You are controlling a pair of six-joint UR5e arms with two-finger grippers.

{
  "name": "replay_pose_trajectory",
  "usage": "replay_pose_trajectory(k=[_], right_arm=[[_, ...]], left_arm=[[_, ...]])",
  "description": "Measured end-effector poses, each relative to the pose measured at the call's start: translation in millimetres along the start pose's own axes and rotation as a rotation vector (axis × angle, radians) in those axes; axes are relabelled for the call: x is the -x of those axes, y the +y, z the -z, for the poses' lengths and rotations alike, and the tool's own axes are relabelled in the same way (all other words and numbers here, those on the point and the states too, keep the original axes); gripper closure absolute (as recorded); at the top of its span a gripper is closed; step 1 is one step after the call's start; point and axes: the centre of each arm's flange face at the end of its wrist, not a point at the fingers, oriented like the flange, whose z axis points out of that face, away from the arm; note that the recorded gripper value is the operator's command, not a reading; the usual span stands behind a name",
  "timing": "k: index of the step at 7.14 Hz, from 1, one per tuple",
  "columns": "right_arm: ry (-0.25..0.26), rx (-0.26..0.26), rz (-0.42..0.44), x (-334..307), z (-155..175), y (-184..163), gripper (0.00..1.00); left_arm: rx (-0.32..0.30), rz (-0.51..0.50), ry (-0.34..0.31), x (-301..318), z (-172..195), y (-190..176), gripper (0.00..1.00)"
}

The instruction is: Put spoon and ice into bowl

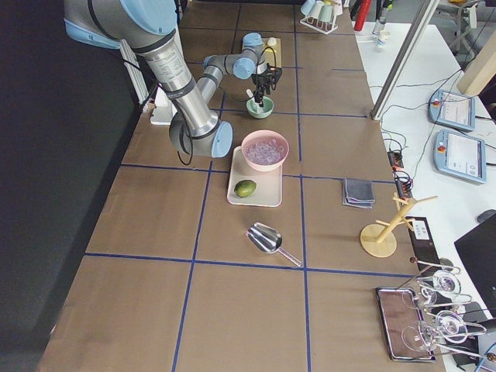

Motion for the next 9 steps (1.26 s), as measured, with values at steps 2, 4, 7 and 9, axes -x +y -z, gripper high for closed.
replay_pose_trajectory(k=[2, 4, 7, 9], right_arm=[[0.038, 0.074, 0.102, -20.9, 28.4, -49.8, 0.0], [0.04, 0.15, 0.228, -91.4, 53.0, -131.3, 0.0], [0.044, 0.163, 0.431, -216.2, 71.4, -223.4, 0.0], [0.08, 0.165, 0.546, -305.1, 75.9, -261.2, 0.0]], left_arm=[[0.0, 0.001, -0.002, 0.0, 0.2, 0.0, 0.0], [0.005, 0.019, -0.007, 3.4, 1.3, 1.5, 0.0], [-0.018, 0.064, -0.009, 26.5, 10.9, 21.1, 0.0], [-0.025, 0.053, -0.007, 36.0, 13.0, 36.0, 0.0]])
